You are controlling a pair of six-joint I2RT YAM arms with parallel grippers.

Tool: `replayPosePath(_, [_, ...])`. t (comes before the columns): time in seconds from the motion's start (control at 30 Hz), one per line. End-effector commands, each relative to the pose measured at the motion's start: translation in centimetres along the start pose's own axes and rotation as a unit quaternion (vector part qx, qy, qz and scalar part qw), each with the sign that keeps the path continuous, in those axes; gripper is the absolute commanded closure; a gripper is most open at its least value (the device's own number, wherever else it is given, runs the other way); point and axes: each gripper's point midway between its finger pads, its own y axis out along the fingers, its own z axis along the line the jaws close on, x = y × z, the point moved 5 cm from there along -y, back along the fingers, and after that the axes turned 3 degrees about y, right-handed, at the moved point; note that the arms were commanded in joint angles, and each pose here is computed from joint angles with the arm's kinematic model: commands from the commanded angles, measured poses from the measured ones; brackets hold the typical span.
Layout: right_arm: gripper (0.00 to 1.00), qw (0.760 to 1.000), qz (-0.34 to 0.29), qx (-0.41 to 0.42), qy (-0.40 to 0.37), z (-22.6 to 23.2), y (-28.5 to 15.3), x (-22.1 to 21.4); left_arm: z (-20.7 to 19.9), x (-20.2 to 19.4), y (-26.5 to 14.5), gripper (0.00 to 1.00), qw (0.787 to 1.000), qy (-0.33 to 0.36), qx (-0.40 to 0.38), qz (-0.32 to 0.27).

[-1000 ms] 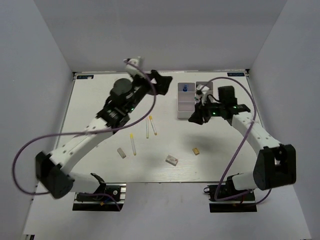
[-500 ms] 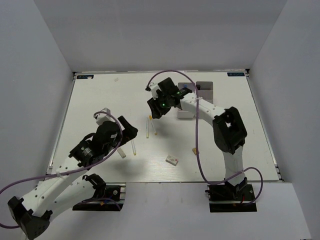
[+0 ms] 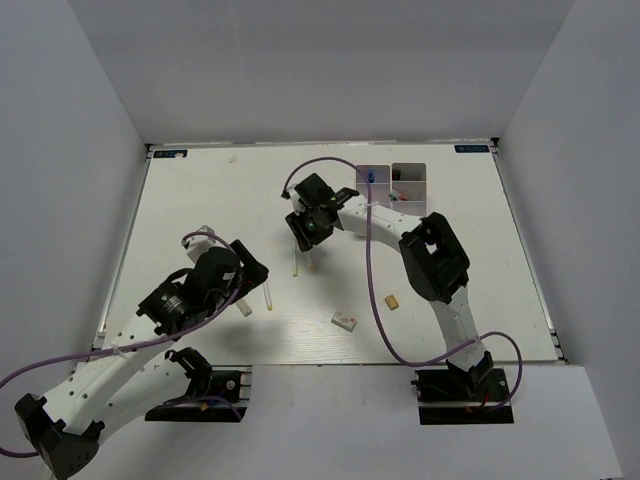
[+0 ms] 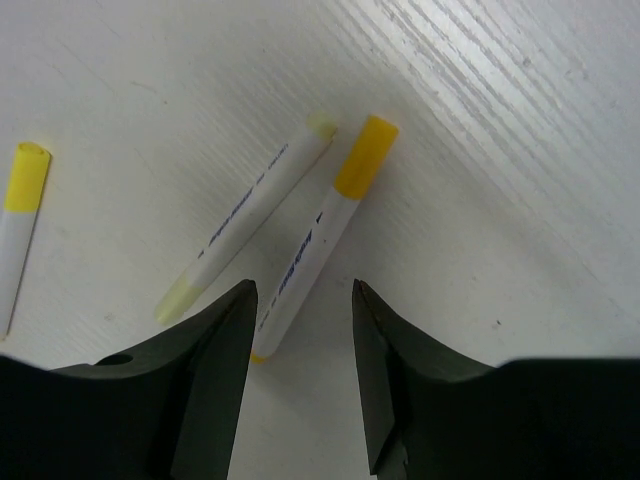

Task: Sort the stationery into containers
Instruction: Pick up the pen from the center of the board, then place the pen in the storage box.

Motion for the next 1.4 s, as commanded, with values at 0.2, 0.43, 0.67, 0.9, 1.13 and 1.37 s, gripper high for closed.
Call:
replayPosePath(0.2, [0.50,0.999,-0.023,-0.045,0.006,0.2,2.3,1.9,-0.6,0.2,-0.2,0.00,1.000,-0.004,0.000,0.008])
replayPosePath(0.43, [0.50,0.995,-0.024,-0.092,0.012,-0.9,3.6,1.6,-0.4,0.2,-0.4,0.00,1.000,-0.002,0.005,0.011])
replayPosePath(0.67, [0.66,0.995,0.007,-0.103,0.015,-1.8,4.8,-0.5,-1.0,-0.2,0.7,0.00,1.000,-0.002,0.012,0.021])
replayPosePath(0.9, [0.96,0.999,0.032,-0.032,0.025,-1.4,3.5,-1.5,-2.0,-1.4,4.1,0.00,0.996,0.045,0.051,0.057])
replayPosePath(1.13, [1.00,0.993,-0.056,0.106,-0.012,-1.2,-4.4,3.5,-3.6,-0.8,6.7,0.14,0.993,0.107,0.028,0.044])
replayPosePath(1.37, [1.00,0.960,-0.195,0.189,-0.066,-1.7,-13.5,7.7,-5.4,-0.8,9.4,0.22,0.989,0.134,0.026,0.053])
